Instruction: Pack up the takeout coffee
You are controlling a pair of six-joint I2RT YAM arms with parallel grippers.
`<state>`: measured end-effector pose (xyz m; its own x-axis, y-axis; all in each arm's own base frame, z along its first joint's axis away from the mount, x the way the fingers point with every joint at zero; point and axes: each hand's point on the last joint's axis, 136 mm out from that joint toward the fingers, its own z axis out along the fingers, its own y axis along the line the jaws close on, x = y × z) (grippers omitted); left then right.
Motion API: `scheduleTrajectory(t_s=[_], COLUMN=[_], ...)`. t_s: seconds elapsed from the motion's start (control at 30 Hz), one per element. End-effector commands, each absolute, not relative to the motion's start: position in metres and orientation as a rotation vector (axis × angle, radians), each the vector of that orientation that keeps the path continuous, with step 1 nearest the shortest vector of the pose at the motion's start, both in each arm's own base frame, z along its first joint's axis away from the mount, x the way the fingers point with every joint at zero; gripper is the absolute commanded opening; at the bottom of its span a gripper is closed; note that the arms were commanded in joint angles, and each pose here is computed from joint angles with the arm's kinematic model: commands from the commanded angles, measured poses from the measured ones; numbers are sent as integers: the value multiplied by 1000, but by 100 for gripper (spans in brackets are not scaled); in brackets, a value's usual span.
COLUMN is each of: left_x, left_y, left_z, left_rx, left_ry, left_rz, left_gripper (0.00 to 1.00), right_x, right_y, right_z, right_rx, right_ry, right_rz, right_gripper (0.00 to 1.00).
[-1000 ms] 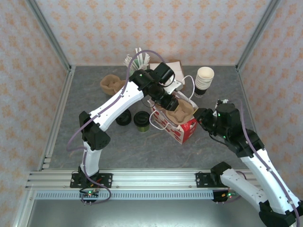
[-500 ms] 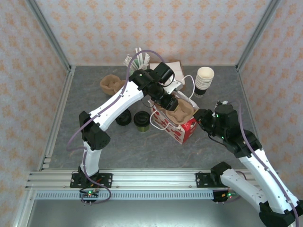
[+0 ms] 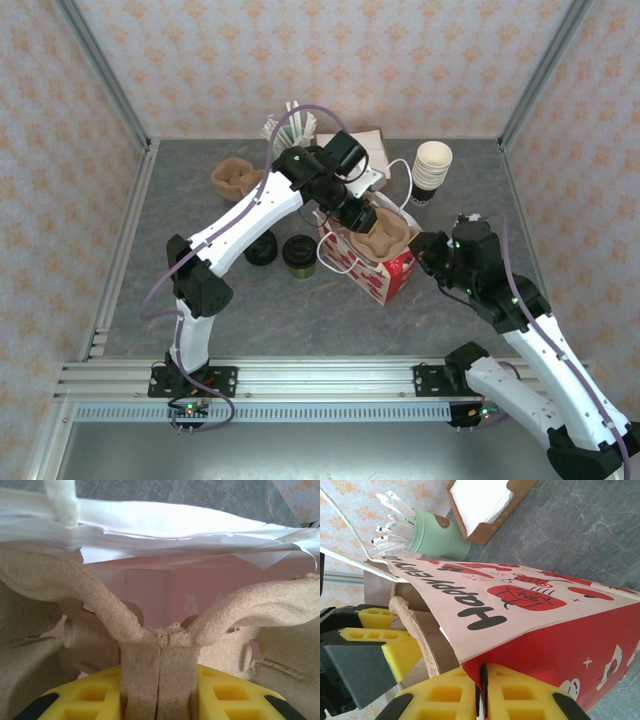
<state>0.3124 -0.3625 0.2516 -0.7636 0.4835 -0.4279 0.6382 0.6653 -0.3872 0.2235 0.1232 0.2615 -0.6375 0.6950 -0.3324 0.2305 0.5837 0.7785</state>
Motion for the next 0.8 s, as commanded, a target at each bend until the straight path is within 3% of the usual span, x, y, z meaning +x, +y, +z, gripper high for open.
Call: scheduleTrajectory(t_s=[0.0,0.1,0.77], left_x=[315,316,326], left_y=[-363,-362,-358], left_z=[253,252,250], left_rx=[871,868,825], left_ry=[2595,2599,2620], left_rz=[-779,-771,-747], left_gripper=[31,31,31], right_x=[225,224,193], right_y=[121,121,138], right_z=[260,263,276], right_rx=[728,714,413], right_ry=[2171,2171,2310], right_rz=[927,929,970], right_gripper=[7,0,0])
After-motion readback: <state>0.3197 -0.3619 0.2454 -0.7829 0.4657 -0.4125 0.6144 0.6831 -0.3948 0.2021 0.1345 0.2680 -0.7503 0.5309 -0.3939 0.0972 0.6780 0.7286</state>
